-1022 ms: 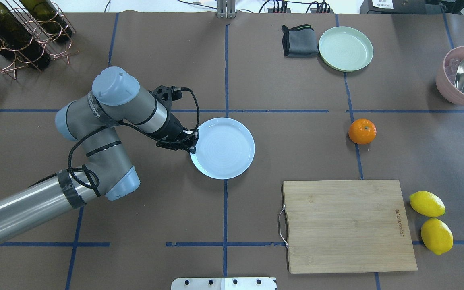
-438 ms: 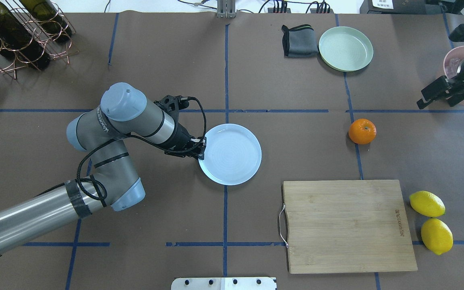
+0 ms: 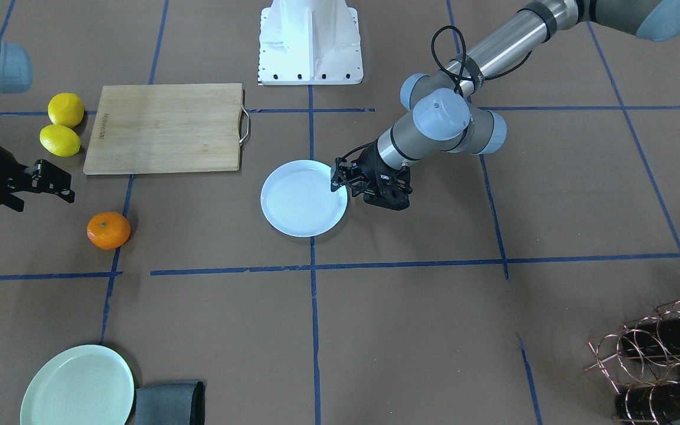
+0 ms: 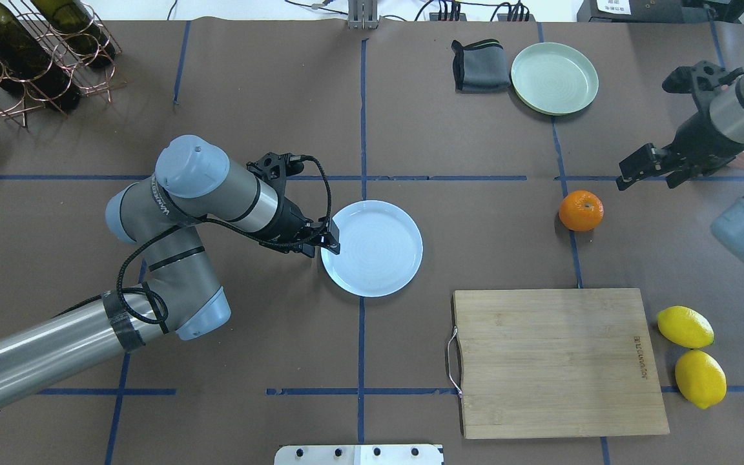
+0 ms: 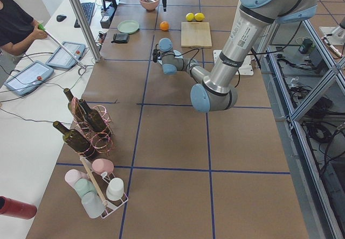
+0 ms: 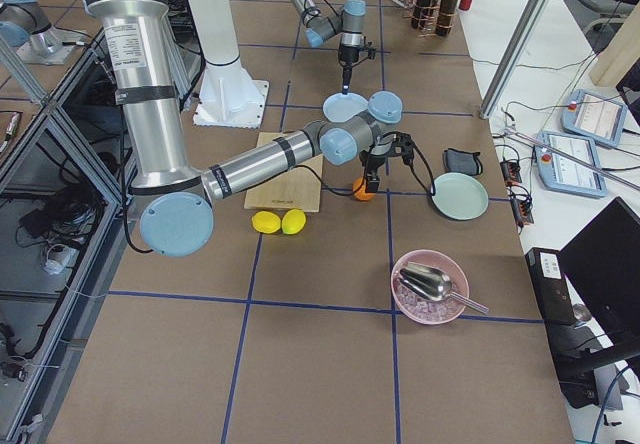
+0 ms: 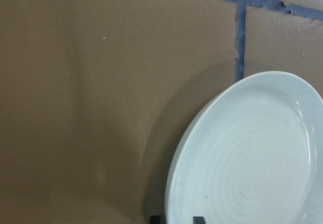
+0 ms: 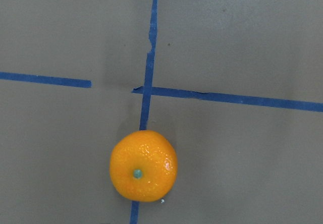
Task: Pick orange to plate
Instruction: 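Release the plate with the left gripper while the right gripper reaches over the orange, then grasp the orange with the right gripper while the left arm withdraws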
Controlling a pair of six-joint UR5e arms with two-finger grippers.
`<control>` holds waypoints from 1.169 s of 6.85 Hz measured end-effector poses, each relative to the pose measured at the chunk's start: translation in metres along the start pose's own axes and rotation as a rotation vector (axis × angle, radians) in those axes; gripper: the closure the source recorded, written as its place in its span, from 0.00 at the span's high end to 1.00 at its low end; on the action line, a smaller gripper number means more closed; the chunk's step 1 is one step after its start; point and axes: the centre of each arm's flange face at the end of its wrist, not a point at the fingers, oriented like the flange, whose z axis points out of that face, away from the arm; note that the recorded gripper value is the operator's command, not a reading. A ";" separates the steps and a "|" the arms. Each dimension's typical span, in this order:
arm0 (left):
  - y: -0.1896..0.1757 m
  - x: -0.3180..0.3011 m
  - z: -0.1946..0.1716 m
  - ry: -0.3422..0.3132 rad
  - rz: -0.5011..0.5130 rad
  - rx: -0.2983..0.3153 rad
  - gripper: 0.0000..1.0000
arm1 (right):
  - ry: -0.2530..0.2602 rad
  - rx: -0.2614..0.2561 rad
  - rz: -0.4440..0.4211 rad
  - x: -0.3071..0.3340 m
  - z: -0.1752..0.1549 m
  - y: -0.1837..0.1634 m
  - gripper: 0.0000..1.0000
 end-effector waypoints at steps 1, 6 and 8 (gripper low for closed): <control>0.000 0.000 -0.002 0.006 0.003 0.004 0.97 | 0.018 0.020 0.024 -0.017 0.014 0.000 1.00; 0.001 0.005 -0.014 0.020 0.015 0.045 0.99 | 0.089 0.104 0.049 -0.046 0.081 0.007 1.00; 0.003 0.011 -0.028 0.037 0.027 0.080 0.99 | 0.099 0.099 0.048 -0.047 0.092 0.004 1.00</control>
